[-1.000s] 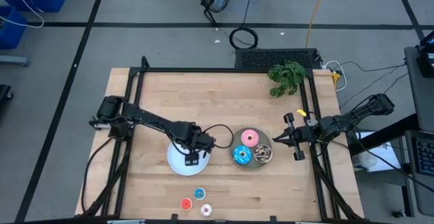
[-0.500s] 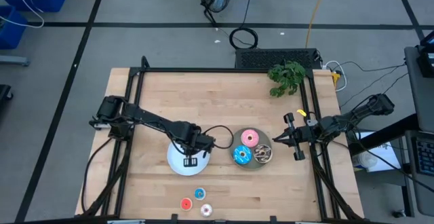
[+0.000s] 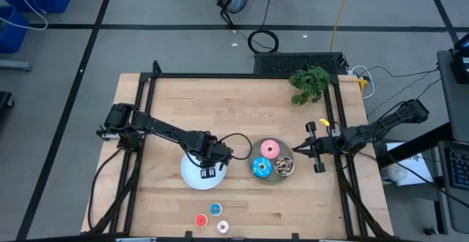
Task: Pick & Place donuts
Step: Put the small brown donut on the white plate, then put the small orange donut on the white plate
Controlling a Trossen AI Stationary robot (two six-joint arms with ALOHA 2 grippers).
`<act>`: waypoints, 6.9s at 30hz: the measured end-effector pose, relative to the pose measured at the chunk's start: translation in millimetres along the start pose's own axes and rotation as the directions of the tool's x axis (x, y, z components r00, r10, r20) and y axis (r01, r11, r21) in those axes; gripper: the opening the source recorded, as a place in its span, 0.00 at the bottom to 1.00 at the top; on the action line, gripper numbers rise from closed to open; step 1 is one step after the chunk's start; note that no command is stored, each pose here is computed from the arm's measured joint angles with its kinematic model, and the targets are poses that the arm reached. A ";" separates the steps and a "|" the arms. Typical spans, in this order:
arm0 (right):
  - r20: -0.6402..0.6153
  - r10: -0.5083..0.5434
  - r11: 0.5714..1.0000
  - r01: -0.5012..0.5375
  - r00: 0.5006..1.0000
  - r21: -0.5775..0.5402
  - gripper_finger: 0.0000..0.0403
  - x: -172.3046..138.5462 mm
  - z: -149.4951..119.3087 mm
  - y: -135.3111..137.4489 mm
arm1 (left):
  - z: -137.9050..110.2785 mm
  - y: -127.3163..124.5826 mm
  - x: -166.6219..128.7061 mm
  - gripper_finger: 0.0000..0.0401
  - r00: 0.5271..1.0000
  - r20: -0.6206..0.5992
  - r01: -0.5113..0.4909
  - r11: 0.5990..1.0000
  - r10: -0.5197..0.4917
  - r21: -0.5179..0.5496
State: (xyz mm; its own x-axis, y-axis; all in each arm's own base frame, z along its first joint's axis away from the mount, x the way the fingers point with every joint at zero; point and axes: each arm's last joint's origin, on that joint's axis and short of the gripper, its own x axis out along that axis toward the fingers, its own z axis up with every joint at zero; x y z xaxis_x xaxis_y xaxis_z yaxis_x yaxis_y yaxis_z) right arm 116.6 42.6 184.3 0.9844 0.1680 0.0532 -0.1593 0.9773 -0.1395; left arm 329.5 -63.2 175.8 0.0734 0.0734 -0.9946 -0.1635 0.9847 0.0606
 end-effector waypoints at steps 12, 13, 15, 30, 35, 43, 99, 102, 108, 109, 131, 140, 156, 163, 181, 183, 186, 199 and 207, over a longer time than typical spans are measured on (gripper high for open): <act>-0.140 0.021 0.995 -0.035 0.990 -0.093 0.00 65.0 4.5 15.2 | 4.2 13.5 1.3 0.44 0.999 -0.018 0.030 0.994 -0.032 -0.108; -0.161 0.024 0.995 -0.040 0.987 -0.096 0.00 74.8 5.0 17.5 | 4.2 13.3 1.3 0.44 0.999 -0.018 0.030 0.994 -0.032 -0.104; -0.187 0.027 0.993 -0.047 0.982 -0.106 0.00 94.1 4.0 22.3 | 4.2 13.1 1.2 0.42 0.999 -0.017 0.030 0.994 -0.032 -0.102; -0.130 -0.258 0.963 0.243 0.957 -0.121 0.00 191.2 -46.0 25.6 | -1.0 12.0 -25.7 0.40 0.996 0.090 0.025 0.985 -0.009 -0.173; -0.118 -0.297 0.948 0.279 0.948 -0.151 0.00 207.7 -55.4 24.3 | -6.4 17.2 -48.5 0.40 0.985 0.171 0.033 0.971 0.008 -0.236; -0.210 -0.217 0.966 0.177 0.953 -0.190 0.00 234.5 -49.1 27.7 | -9.9 18.4 -37.3 0.40 0.985 0.170 0.043 0.966 0.001 -0.254; -0.364 -0.119 0.992 0.095 0.924 -0.081 0.00 288.4 -97.8 4.3 | -14.7 -5.3 -11.1 0.40 0.958 0.278 0.139 0.961 -0.070 -0.238; -0.369 -0.128 0.991 0.100 0.921 -0.093 0.00 288.8 -98.5 4.5 | -15.8 -4.8 -10.7 0.40 0.961 0.268 0.131 0.961 -0.063 -0.243; -0.379 -0.121 0.988 0.074 0.917 -0.136 0.00 287.2 -84.3 8.3 | -17.5 -4.1 -12.5 0.40 0.963 0.266 0.095 0.976 -0.040 -0.196; -0.384 -0.114 0.987 0.059 0.916 -0.152 0.00 286.1 -78.4 10.3 | -18.2 -3.7 -14.4 0.40 0.963 0.268 0.093 0.979 -0.041 -0.183; -0.068 0.001 1.000 -0.003 0.998 -0.015 0.00 57.1 51.7 0.4 | -74.3 -12.4 -83.0 0.40 0.938 0.346 0.056 0.976 0.022 -0.213; 0.052 0.079 0.997 -0.080 0.996 0.019 0.00 7.5 22.6 6.2 | -74.6 -15.0 -81.7 0.40 0.936 0.350 0.048 0.977 0.029 -0.208; 0.043 0.042 0.999 -0.040 0.998 -0.029 0.00 -12.8 11.3 0.7 | -76.4 -17.9 -81.9 0.40 0.934 0.355 0.026 0.985 0.037 -0.171; 0.041 0.042 0.997 -0.039 0.998 -0.061 0.00 -12.7 5.4 1.6 | -79.5 -19.3 -81.2 0.40 0.946 0.323 0.050 0.981 0.013 -0.186; 0.070 0.037 0.991 -0.028 0.997 -0.129 0.00 -12.9 8.4 1.1 | -79.5 -101.2 -129.3 0.40 0.885 0.398 0.302 0.948 -0.242 -0.096; 0.071 0.037 0.991 -0.028 0.997 -0.128 0.00 -12.9 8.5 1.1 | -74.0 -116.6 -125.2 0.40 0.891 0.381 0.302 0.949 -0.246 -0.095; 0.075 0.037 0.991 -0.027 0.996 -0.128 0.00 -12.9 8.8 1.0 | -68.0 -142.6 -110.4 0.40 0.912 0.316 0.294 0.954 -0.262 -0.057; 0.075 0.037 0.993 -0.028 0.996 -0.112 0.00 -12.9 9.0 1.0 | -64.8 -188.8 -47.1 0.40 0.965 0.047 0.260 0.965 -0.260 -0.014; 0.075 0.037 0.993 -0.028 0.996 -0.115 0.00 -12.9 9.0 1.0 | -60.6 -194.2 -47.3 0.40 0.955 0.156 0.244 0.968 -0.251 0.063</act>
State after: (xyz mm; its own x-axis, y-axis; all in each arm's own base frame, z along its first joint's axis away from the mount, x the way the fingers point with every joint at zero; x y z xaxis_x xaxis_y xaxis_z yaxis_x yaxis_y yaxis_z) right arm 103.1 42.6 192.4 0.9694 0.2131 0.1221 -0.1771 0.9508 -0.2541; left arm 298.2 -267.4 206.0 0.2649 -0.1526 -0.9521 -0.0783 0.9807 -0.1789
